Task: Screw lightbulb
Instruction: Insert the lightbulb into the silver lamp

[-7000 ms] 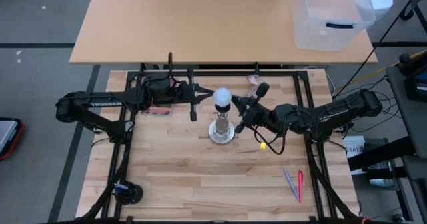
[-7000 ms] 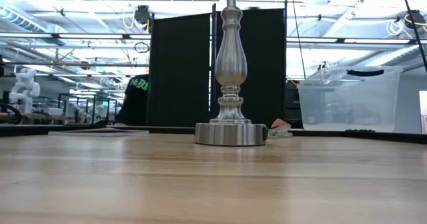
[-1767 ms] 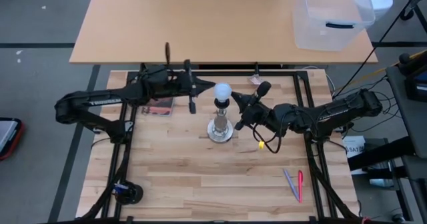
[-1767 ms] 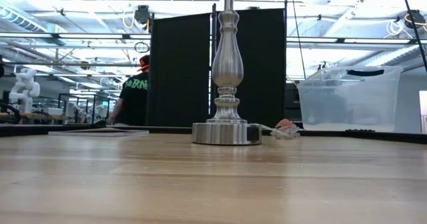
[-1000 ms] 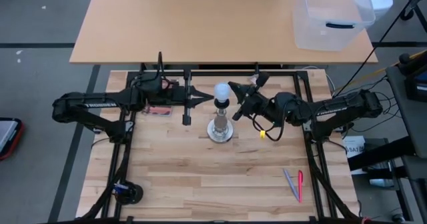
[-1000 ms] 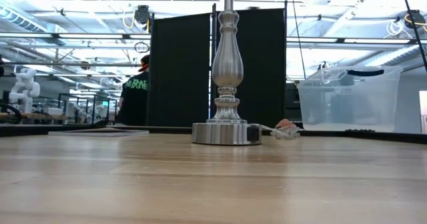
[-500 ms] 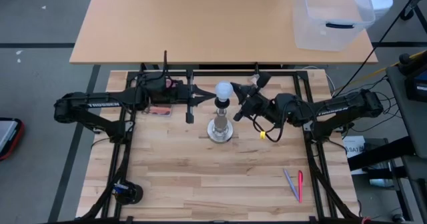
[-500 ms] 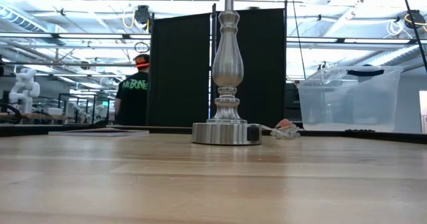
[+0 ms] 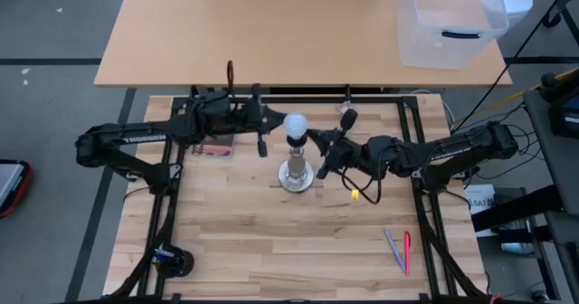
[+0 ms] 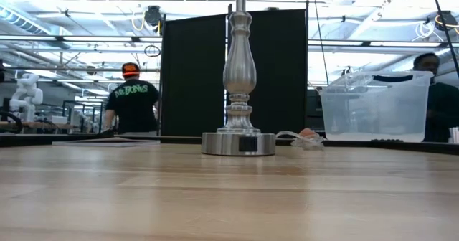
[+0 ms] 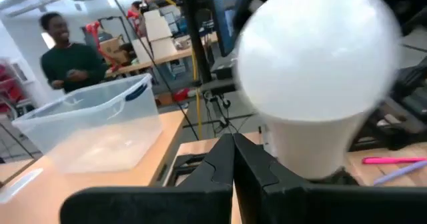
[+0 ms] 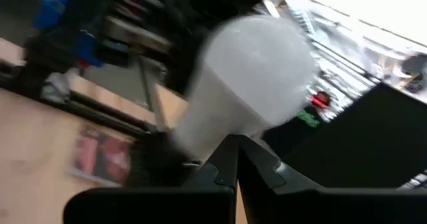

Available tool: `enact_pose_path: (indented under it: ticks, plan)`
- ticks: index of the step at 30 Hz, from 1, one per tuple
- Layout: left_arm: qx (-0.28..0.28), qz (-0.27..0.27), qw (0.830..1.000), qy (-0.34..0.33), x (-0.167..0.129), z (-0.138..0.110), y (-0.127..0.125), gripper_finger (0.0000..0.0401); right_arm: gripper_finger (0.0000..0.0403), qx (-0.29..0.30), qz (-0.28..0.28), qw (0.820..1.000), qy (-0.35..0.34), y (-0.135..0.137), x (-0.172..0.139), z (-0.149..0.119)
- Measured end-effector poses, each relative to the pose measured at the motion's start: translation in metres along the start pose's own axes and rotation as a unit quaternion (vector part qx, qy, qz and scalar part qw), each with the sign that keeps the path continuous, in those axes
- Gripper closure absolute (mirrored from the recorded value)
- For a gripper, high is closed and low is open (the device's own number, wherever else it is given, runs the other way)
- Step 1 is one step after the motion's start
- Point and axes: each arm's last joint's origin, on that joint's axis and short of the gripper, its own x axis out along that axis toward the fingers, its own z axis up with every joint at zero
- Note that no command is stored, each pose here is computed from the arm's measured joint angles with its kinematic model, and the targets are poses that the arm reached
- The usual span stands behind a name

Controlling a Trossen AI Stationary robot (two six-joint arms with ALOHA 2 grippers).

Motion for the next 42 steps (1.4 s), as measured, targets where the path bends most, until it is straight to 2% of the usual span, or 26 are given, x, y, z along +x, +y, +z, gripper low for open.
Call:
enact_pose_path:
  ticks: [10, 17, 21, 25, 29, 42]
  plan:
    - [-0.018, 0.012, 1.0, 0.017, 0.006, -0.01, 0.008, 0.0399, 0.0403, -0.011, 0.0, 1.0, 0.026, 0.019, 0.001, 0.0]
    - [-0.01, 0.015, 1.0, -0.024, -0.015, 0.013, 0.007, 0.0399, 0.0403, -0.018, -0.038, 0.997, 0.061, 0.022, -0.01, 0.006]
    - [-0.001, -0.006, 0.999, -0.044, -0.022, 0.023, -0.002, 0.0399, 0.0403, -0.022, -0.074, 0.993, 0.086, 0.019, -0.011, 0.006]
    - [0.011, -0.037, 0.997, -0.06, -0.023, 0.029, -0.015, 0.0399, 0.0403, -0.018, -0.102, 0.992, 0.078, 0.008, -0.005, 0.006]
    - [0.01, -0.045, 0.997, -0.055, -0.02, 0.028, -0.023, 0.0399, 0.0403, -0.017, -0.131, 0.989, 0.068, -0.006, 0.004, 0.002]
    - [0.006, -0.034, 0.998, -0.043, -0.017, 0.026, -0.026, 0.0399, 0.0403, -0.014, -0.111, 0.994, 0.015, -0.018, 0.017, -0.005]
